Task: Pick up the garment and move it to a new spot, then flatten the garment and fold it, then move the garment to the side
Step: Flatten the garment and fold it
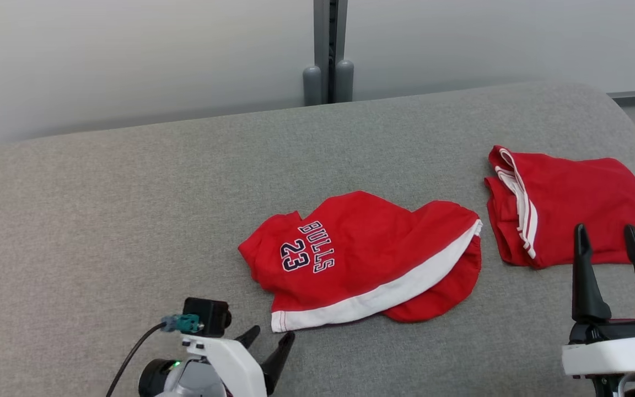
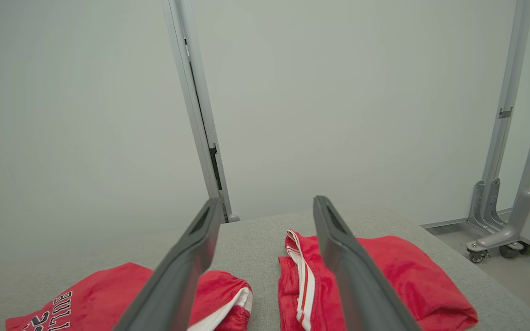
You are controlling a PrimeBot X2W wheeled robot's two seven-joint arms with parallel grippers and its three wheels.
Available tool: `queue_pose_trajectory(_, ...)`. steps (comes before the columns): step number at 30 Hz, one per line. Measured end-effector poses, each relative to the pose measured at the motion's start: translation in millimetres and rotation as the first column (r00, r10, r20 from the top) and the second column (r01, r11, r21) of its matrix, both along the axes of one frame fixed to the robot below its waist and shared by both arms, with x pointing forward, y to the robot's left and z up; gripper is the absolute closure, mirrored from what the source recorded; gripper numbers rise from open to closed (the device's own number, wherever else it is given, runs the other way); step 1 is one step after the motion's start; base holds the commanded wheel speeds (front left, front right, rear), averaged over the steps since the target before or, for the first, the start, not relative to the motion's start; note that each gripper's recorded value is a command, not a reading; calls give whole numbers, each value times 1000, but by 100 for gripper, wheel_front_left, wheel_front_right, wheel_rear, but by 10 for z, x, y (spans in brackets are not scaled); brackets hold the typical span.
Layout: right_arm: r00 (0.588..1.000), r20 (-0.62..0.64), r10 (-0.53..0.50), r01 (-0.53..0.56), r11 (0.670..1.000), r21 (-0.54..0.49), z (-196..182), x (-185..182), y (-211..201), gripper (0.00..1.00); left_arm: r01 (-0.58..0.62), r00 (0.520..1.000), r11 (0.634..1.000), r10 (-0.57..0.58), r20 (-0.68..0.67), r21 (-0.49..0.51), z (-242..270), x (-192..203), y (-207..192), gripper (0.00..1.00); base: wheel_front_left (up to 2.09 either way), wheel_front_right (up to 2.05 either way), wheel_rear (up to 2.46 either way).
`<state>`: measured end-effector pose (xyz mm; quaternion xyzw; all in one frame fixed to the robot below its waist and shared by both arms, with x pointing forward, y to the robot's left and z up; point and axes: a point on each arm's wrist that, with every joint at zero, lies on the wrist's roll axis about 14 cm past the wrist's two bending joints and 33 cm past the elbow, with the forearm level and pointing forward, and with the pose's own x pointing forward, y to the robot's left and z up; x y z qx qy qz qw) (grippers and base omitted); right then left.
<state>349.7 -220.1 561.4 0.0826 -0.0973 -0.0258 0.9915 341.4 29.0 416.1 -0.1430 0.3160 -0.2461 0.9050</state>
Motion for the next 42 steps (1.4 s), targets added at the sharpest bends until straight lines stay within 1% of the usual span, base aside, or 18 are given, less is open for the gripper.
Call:
queue_pose_trajectory(2, 1000, -3, -8, 8, 1000, 0, -16, 18, -27, 0, 50, 996, 999, -51, -66, -17, -80, -46, -142, 0, 0, 0, 0)
queue_pose_trajectory(4, 1000, -2, -17, 17, 1000, 2, -23, 37, -54, 0, 70, 992, 997, -73, -102, -26, -136, -27, -213, 0, 0, 0, 0)
queue_pose_trajectory(5, 1000, -12, -25, 25, 1000, 4, -61, 42, -77, 0, 88, 986, 996, -91, -141, -33, -194, -8, -280, 0, 0, 0, 0)
queue_pose_trajectory(8, 999, -23, -35, 35, 999, 4, -99, 42, -105, 0, 101, 981, 995, -100, -169, 1, -305, 40, -283, 0, 0, 0, 0)
queue_pose_trajectory(10, 999, -27, -39, 39, 999, 4, -114, 42, -118, 0, 114, 976, 993, -111, -189, 5, -354, 39, -312, 0, 0, 0, 0)
queue_pose_trajectory(11, 999, -25, -41, 41, 999, 3, -110, 44, -122, 0, 115, 974, 993, -112, -195, 4, -371, 39, -323, 22, 0, 0, 0)
queue_pose_trajectory(13, 999, -26, -42, 42, 999, 3, -114, 52, -129, 0, 121, 973, 993, -119, -197, -4, -372, 57, -352, 100, 0, 0, 0)
queue_pose_trajectory(19, 999, -29, -32, 32, 999, 7, -131, 76, -99, 0, 94, 980, 995, -95, -174, -16, -339, 112, -304, 100, 0, 0, 0)
queue_pose_trajectory(23, 1000, -19, -17, 17, 1000, 6, -97, 93, -55, 0, 70, 987, 997, -75, -141, -40, -202, 145, -243, 100, 0, 0, 0)
queue_pose_trajectory(28, 1000, -20, 11, -11, 1000, 2, -80, 116, 25, 0, 29, 995, 999, -32, -94, -40, 2, 141, 5, 100, 0, 0, 0)
queue_pose_trajectory(30, 999, -22, 30, -30, 1000, 4, -77, 134, 84, 0, 0, 996, 999, -3, -85, -39, 74, 107, 136, 100, 0, 0, 0)
queue_pose_trajectory(35, 997, -30, 70, -70, 998, 6, -87, 175, 211, 0, -60, 993, 998, 61, -104, 12, 111, -65, 506, 100, 0, 0, 0)
queue_pose_trajectory(40, 995, -58, 79, -79, 997, 3, -156, 154, 239, 0, -105, 984, 994, 106, -145, 15, 83, -258, 662, 100, 0, 0, 0)
queue_pose_trajectory(42, 995, -68, 79, -79, 997, 3, -181, 148, 237, 0, -116, 976, 992, 122, -178, 44, -19, -356, 738, 100, 0, 0, 0)
